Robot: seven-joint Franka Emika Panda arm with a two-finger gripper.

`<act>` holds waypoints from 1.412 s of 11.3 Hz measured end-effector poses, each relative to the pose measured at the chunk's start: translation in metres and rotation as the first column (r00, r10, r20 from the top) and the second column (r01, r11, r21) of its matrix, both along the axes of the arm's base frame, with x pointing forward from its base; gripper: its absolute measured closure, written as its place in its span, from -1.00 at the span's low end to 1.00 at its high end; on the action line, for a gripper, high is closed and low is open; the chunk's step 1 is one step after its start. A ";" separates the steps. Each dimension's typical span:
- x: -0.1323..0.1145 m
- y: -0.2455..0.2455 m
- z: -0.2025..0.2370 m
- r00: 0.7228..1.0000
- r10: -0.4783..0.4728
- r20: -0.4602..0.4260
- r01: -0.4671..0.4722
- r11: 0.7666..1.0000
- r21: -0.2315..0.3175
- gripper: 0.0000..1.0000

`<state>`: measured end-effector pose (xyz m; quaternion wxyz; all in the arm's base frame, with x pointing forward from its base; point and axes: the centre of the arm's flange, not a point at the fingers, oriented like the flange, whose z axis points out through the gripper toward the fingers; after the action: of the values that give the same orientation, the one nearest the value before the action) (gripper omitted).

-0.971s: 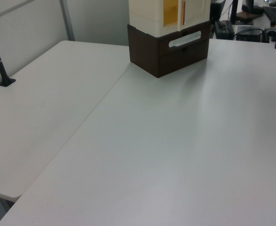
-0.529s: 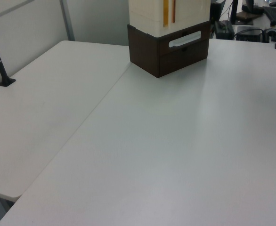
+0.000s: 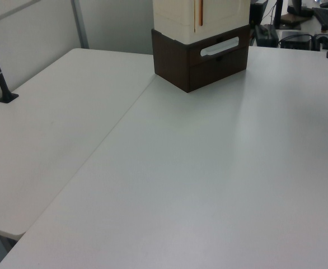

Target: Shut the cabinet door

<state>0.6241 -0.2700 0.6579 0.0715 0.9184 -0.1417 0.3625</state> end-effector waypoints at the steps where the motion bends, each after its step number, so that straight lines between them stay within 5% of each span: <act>1: 0.001 0.000 -0.002 1.000 -0.001 -0.003 0.001 1.000 0.001 0.98; 12: 0.010 0.000 -0.016 1.000 -0.004 0.020 0.005 1.000 -0.014 0.98; 16: 0.032 0.066 -0.055 0.981 0.129 -0.148 -0.123 0.991 0.051 0.98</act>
<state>0.6564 -0.2039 0.6033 0.0398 0.9516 -0.0849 0.2927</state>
